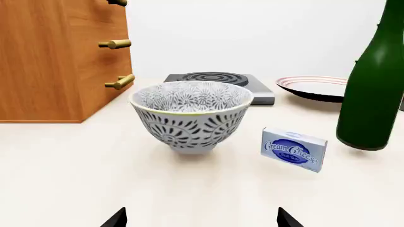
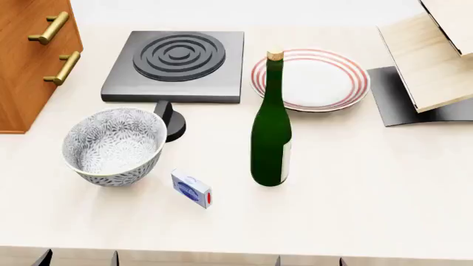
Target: Put the bowl on the top of the cabinet.
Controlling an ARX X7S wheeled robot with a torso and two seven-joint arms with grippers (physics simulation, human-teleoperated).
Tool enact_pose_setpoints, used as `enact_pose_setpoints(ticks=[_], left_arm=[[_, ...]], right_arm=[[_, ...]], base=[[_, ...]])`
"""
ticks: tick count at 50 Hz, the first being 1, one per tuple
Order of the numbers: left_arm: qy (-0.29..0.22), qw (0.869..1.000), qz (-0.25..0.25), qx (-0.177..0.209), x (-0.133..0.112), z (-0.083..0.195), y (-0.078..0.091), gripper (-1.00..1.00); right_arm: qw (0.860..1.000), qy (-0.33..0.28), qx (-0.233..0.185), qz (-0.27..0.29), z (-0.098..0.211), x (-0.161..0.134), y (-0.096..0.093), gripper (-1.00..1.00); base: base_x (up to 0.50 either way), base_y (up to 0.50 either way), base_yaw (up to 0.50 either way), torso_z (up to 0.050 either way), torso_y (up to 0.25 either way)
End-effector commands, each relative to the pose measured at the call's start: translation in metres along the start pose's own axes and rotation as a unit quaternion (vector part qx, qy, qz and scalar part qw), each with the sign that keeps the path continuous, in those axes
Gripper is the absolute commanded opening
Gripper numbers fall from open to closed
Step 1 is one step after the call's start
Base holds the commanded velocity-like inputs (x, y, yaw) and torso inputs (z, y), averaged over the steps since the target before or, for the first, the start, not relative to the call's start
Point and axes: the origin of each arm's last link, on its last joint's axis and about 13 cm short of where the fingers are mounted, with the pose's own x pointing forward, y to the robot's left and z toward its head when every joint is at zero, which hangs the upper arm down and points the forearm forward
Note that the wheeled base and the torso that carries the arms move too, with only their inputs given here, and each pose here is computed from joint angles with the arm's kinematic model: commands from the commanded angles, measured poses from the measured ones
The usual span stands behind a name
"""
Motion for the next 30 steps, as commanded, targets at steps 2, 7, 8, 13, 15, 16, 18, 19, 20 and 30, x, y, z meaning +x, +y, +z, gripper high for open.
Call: enact_pose_setpoints(ticks=[2, 7, 8, 13, 15, 16, 18, 19, 20, 30], left_arm=[[-0.002, 1.0, 0.003, -0.001, 0.0, 0.003, 0.0, 1.0], [-0.004, 1.0, 0.007, -0.003, -0.001, 0.006, 0.0, 1.0], [-0.004, 1.0, 0.008, -0.004, -0.001, 0.006, 0.001, 1.0], [-0.005, 1.0, 0.01, -0.003, -0.001, 0.009, 0.001, 1.0], [-0.008, 1.0, 0.01, -0.001, -0.002, 0.012, 0.001, 1.0], [-0.015, 1.0, 0.009, 0.002, -0.002, 0.019, 0.001, 1.0], [-0.022, 1.0, 0.008, 0.005, -0.001, 0.025, 0.001, 1.0], [-0.026, 1.0, 0.008, 0.006, -0.001, 0.028, 0.0, 1.0], [-0.034, 0.999, 0.007, 0.009, 0.0, 0.034, 0.0, 1.0], [-0.067, 0.997, 0.005, 0.023, 0.005, 0.066, -0.001, 1.0]], right_arm=[[1.0, 0.008, 0.009, 0.001, 0.0, 0.0, 0.0, 1.0], [0.999, 0.044, 0.024, 0.021, 0.002, -0.004, 0.001, 1.0], [0.999, 0.036, 0.013, 0.015, 0.003, -0.005, 0.0, 1.0], [1.0, 0.018, -0.019, 0.001, 0.006, -0.005, -0.001, 1.0], [1.0, 0.016, -0.025, 0.001, 0.011, -0.005, -0.001, 1.0], [0.999, 0.002, -0.035, 0.001, 0.021, -0.006, -0.001, 1.0], [0.999, -0.006, -0.038, 0.001, 0.029, -0.006, -0.001, 1.0], [0.999, -0.011, -0.039, 0.003, 0.034, -0.006, -0.001, 1.0], [0.999, -0.025, -0.047, 0.0, 0.042, -0.005, -0.001, 1.0], [0.995, -0.073, -0.062, -0.001, 0.086, 0.001, -0.003, 1.0]], base=[[0.0, 0.0, 0.0, 0.0, 0.0], [0.0, 0.0, 0.0, 0.0, 0.0], [0.0, 0.0, 0.0, 0.0, 0.0], [0.0, 0.0, 0.0, 0.0, 0.0], [0.0, 0.0, 0.0, 0.0, 0.0], [0.0, 0.0, 0.0, 0.0, 0.0], [0.0, 0.0, 0.0, 0.0, 0.0], [0.0, 0.0, 0.0, 0.0, 0.0], [0.0, 0.0, 0.0, 0.0, 0.0], [0.0, 0.0, 0.0, 0.0, 0.0]])
